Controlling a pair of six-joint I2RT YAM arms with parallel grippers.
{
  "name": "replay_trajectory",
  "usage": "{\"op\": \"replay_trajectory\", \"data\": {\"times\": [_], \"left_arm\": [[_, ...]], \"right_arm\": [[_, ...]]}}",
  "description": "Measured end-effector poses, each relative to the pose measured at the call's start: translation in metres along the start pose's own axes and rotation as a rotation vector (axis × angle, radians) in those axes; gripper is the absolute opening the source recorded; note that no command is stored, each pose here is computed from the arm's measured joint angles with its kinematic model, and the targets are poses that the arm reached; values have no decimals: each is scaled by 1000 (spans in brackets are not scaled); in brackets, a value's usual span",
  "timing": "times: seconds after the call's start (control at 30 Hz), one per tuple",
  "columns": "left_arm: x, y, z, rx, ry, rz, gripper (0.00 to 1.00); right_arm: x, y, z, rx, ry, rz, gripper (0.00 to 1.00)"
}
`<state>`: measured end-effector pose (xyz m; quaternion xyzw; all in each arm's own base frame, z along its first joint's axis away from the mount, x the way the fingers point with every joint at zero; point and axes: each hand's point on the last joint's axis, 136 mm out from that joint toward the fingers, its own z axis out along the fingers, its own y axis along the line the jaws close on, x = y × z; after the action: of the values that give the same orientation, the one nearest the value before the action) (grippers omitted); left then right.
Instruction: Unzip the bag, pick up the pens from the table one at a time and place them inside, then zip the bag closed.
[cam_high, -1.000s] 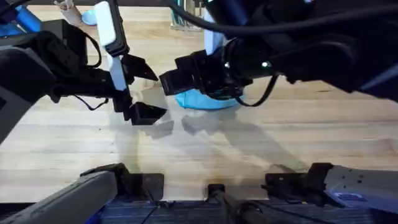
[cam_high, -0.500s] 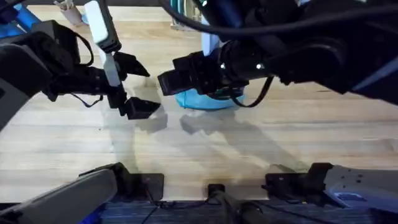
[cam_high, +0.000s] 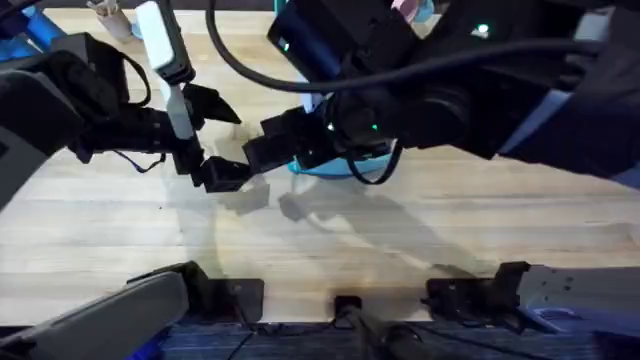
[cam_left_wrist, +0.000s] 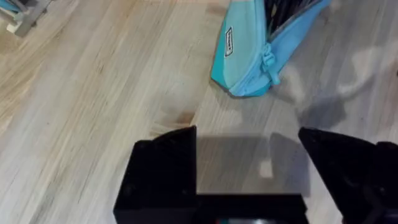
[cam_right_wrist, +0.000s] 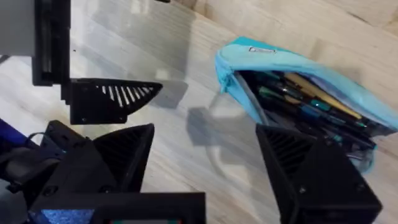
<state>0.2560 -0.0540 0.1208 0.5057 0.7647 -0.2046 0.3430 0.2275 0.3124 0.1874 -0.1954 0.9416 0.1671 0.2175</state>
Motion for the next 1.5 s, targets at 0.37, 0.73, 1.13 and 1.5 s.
{"op": "replay_trajectory", "data": {"times": [0.37,0.73,1.13,1.5], "left_arm": [[0,0,0,0,0,0,993],[0,0,0,0,0,0,992],[1,0,0,-2,7,4,994],[2,0,0,-2,11,6,993]], "right_arm": [[6,6,21,-9,46,6,996],[18,9,43,-6,111,9,998],[17,3,65,44,110,79,997],[-1,-9,70,121,11,216,996]]}}
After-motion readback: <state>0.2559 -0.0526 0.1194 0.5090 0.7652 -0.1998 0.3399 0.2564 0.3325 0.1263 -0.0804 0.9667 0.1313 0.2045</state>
